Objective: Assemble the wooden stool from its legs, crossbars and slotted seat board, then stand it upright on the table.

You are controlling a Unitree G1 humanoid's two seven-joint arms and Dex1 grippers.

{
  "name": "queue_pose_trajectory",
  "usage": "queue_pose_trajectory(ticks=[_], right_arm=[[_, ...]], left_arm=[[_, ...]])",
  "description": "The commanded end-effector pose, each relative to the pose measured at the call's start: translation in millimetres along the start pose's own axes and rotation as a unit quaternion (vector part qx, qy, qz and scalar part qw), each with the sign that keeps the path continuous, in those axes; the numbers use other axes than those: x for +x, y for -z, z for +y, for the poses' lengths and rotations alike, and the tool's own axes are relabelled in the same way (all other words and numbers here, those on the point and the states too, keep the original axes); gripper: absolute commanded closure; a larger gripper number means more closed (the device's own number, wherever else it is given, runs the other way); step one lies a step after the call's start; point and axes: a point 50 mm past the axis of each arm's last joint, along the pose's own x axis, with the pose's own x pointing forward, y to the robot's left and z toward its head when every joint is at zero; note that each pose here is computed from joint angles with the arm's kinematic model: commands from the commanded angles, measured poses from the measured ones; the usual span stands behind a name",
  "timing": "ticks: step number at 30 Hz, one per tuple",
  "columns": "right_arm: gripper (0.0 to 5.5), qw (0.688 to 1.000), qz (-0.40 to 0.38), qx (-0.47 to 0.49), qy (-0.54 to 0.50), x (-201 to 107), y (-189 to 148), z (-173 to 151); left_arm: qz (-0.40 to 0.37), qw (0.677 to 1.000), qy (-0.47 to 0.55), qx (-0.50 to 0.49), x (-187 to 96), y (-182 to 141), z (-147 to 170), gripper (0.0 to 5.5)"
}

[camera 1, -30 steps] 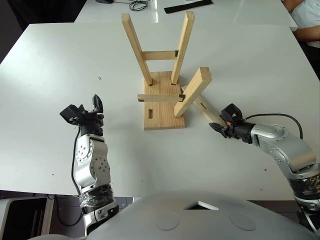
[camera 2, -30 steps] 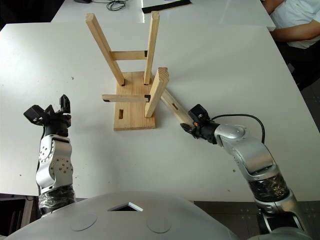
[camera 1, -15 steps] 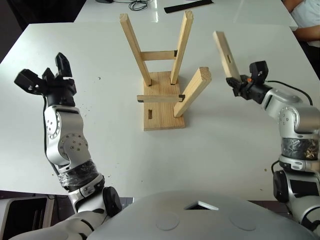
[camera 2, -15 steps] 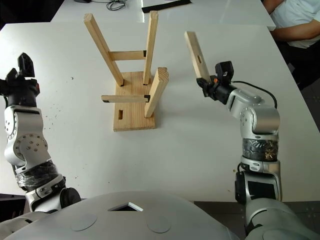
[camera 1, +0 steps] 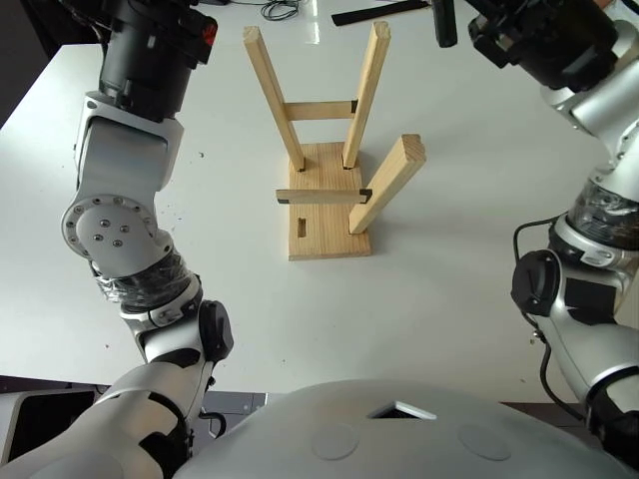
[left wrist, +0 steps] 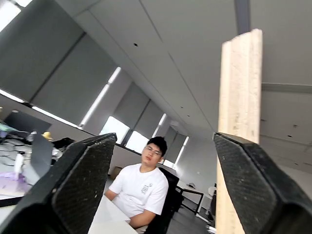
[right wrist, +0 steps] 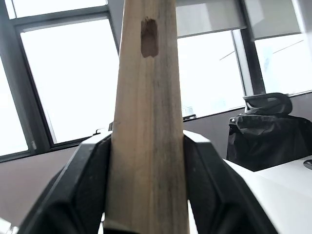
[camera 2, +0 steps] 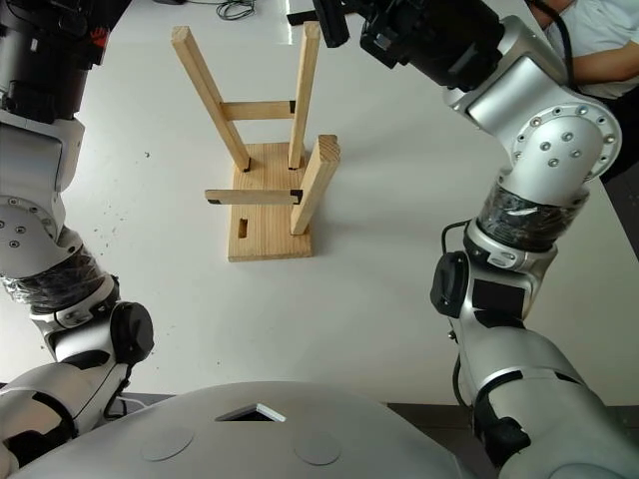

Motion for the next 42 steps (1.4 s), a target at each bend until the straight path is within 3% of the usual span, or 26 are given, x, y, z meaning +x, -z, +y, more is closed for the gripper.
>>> queue_pose_trajectory(ticks=[1, 10, 22, 27, 31, 37, 42], right_arm=[[3.43, 0.994, 0.085, -0.028, -0.064, -1.7, -10.2, 6.3], [3.43, 0.969, 0.198, -0.042, -0.14, -4.1, -18.6, -1.2], [3.43, 0.956, 0.237, -0.011, -0.17, -13.5, -10.6, 0.2], [3.43, 0.953, 0.251, -0.013, -0.167, -16.1, -5.3, -2.3], [3.43, 0.952, 0.257, -0.01, -0.164, -16.6, -5.0, -4.9], [3.43, 0.947, 0.273, -0.012, -0.167, -18.9, -0.9, -6.1], [3.43, 0.951, 0.261, -0.009, -0.165, -17.3, -6.8, -7.4]], left_arm=[[0.028, 0.997, 0.068, -0.013, 1.1, -6.9, -13.3, 1.83], [0.131, 0.97, 0.202, -0.033, -3.2, 2.4, -36.5, 1.83], [0.145, 0.964, 0.225, -0.012, -7.0, 7.0, -42.5, 1.83], [0.141, 0.963, 0.23, -0.001, -8.2, 6.4, -43.4, 2.52], [0.14, 0.962, 0.235, 0.007, -8.1, 5.6, -43.7, 2.52], [0.141, 0.959, 0.245, 0.017, -8.3, 3.9, -45.7, 3.17], [0.145, 0.958, 0.247, 0.025, -14.0, 2.7, -45.4, 3.28]])
